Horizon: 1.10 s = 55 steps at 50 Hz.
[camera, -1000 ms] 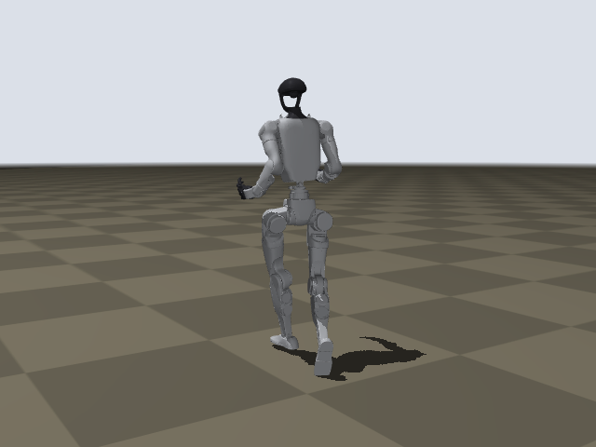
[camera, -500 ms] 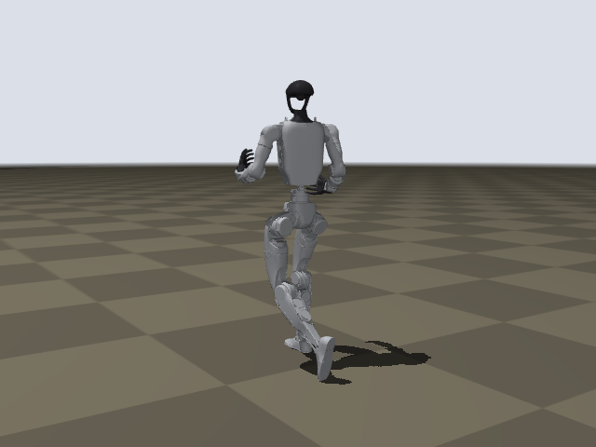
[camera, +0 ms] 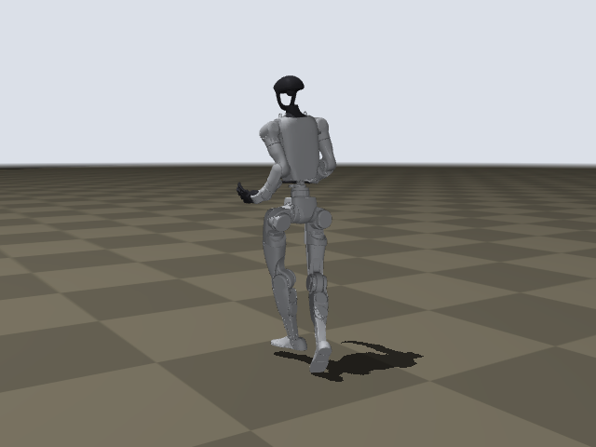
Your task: Walk run
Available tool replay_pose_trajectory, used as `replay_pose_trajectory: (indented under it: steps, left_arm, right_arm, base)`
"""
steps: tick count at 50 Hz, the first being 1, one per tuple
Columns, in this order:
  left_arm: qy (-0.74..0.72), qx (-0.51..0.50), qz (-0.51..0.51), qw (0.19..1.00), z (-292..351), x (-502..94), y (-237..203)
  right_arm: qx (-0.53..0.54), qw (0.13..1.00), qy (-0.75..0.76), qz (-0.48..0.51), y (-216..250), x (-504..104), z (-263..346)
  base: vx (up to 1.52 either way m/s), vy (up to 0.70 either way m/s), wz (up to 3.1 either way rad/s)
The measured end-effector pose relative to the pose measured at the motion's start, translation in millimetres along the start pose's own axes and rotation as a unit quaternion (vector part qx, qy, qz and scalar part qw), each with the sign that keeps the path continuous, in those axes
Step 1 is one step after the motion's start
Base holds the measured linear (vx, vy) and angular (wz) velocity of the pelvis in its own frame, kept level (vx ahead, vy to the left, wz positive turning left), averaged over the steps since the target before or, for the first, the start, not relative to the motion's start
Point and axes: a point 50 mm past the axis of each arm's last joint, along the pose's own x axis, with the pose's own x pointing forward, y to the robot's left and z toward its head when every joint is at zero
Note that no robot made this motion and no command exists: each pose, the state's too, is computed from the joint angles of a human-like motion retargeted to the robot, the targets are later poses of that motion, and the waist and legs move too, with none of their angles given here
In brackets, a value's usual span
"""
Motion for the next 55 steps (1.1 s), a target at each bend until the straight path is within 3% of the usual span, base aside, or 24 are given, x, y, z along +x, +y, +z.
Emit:
replay_pose_trajectory:
  steps: [10, 20, 28, 35, 47, 55]
  left_arm:
    - [-0.037, -0.020, -0.112, 0.993, 5, 68, -37]
    - [-0.032, 0.091, -0.289, 0.952, 24, 98, -68]
    - [0.013, 0.039, -0.166, 0.985, -2, 49, -33]
    - [0.004, -0.016, -0.102, 0.995, -13, 34, -33]
    - [-0.022, 0.011, -0.145, 0.989, -3, 57, -52]
    - [0.007, -0.021, -0.094, 0.995, -21, 37, -45]
  right_arm:
    - [-0.008, 0.998, 0.049, 0.042, 17, -13, -16]
    - [-0.012, 0.995, 0.071, 0.070, 18, -19, -19]
    - [-0.030, 0.987, 0.071, 0.144, 26, 4, -17]
    - [-0.054, 0.986, 0.072, 0.139, 20, 9, -14]
    - [-0.107, 0.986, 0.070, 0.104, -14, -2, 1]
    - [-0.081, 0.984, 0.122, 0.098, -6, -16, -23]
  base:
    - [0.76, 0.09, 0.93]
    - [0.62, -0.17, 2.05]
    - [0.79, -0.03, 0.95]
    - [0.67, 0.09, 1.82]
    - [0.43, 0.11, 1.58]
    - [0.83, 0.05, 0.83]
